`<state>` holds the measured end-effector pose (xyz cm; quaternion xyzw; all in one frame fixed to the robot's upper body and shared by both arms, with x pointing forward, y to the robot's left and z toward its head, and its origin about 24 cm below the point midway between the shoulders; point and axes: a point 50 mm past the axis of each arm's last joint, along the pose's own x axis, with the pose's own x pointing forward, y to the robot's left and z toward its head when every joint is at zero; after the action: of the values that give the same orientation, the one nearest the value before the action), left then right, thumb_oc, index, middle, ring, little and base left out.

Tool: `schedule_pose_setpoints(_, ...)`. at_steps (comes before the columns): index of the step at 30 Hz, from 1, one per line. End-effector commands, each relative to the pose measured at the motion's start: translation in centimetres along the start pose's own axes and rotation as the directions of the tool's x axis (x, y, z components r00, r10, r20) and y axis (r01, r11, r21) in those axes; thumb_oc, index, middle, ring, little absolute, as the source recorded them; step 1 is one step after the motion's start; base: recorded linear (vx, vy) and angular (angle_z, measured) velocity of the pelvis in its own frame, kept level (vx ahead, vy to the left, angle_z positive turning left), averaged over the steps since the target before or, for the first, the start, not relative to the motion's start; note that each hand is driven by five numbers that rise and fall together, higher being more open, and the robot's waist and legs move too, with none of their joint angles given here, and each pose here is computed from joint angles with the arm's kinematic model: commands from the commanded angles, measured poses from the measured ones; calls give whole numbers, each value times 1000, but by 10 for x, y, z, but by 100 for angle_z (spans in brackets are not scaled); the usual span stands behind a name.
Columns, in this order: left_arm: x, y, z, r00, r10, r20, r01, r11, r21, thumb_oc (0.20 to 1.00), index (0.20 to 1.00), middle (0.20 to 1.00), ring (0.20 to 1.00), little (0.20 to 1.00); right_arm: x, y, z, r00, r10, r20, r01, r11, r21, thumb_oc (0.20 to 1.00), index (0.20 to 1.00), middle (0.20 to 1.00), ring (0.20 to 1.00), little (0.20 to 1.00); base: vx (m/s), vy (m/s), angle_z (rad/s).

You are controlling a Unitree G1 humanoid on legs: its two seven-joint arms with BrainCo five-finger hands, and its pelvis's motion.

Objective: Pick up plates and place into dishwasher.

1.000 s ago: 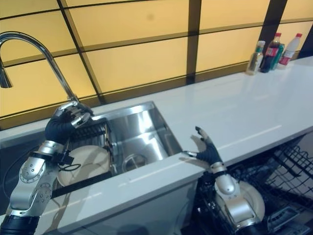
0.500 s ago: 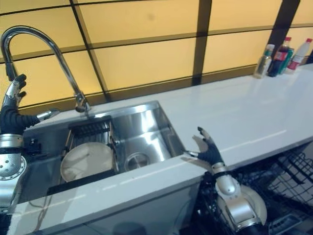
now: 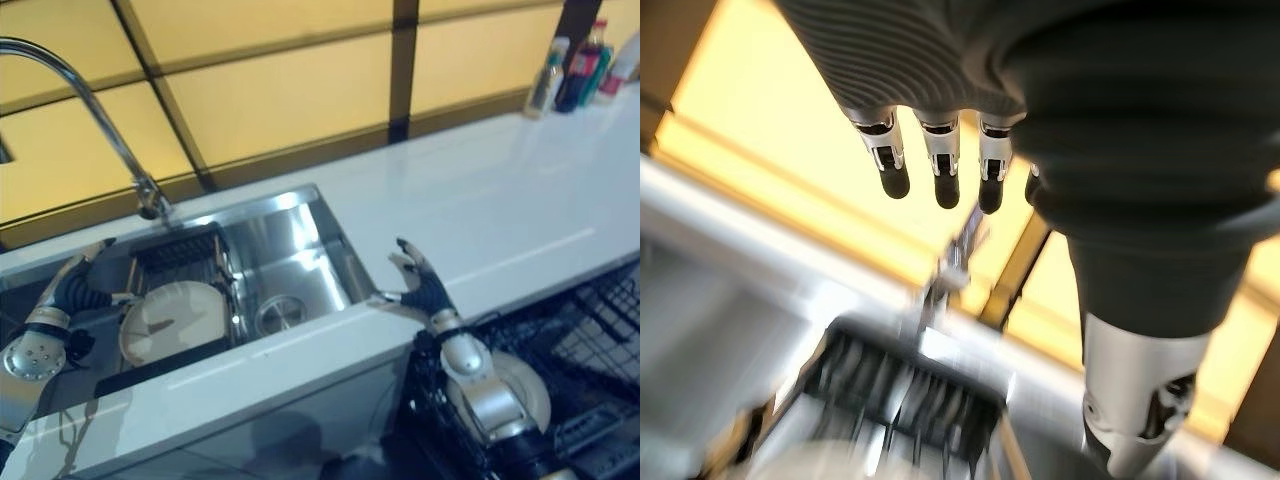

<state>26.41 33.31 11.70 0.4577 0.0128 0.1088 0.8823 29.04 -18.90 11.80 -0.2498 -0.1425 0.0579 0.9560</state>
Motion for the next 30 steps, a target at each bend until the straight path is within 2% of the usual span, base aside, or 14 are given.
schedule_pose_setpoints(1, 26, 43, 29, 975, 192, 113, -185, 980, -69, 1000, 1000, 1000, 1000, 1000, 7, -5, 1, 1000, 13, -11, -13, 999, -32, 1000, 1000, 1000, 1000, 1000, -88, 100, -24)
schedule_pose_setpoints(12, 52, 60, 52, 960, 237, 148, -230, 971, -63, 1000, 1000, 1000, 1000, 1000, 17, -27, 13, 998, -51, 42, 53, 997, -58, 1000, 1000, 1000, 1000, 1000, -52, 98, -15)
schedule_pose_setpoints(17, 59, 68, 51, 969, 222, 109, -227, 973, 31, 1000, 1000, 1000, 1000, 1000, 15, -33, 14, 998, -51, 43, 54, 996, -73, 1000, 1000, 1000, 1000, 1000, 16, 81, -5)
schedule_pose_setpoints(20, 61, 76, 44, 977, 204, 65, -212, 964, 162, 1000, 1000, 1000, 1000, 1000, 15, -39, 14, 998, -51, 43, 55, 995, -85, 1000, 1000, 1000, 1000, 1000, 29, 80, -5)
schedule_pose_setpoints(24, 61, 83, 31, 992, 126, -29, -107, 924, 366, 1000, 1000, 1000, 1000, 1000, 15, -47, 16, 998, -46, 46, 51, 994, -98, 1000, 1000, 1000, 1000, 1000, 7, 66, 0)
schedule_pose_setpoints(30, 59, 96, 30, 989, 144, -34, -125, 936, 329, 1000, 1000, 1000, 1000, 1000, 11, -47, 13, 999, -34, 41, 38, 994, -100, 1000, 1000, 1000, 1000, 1000, 14, 8, 2)
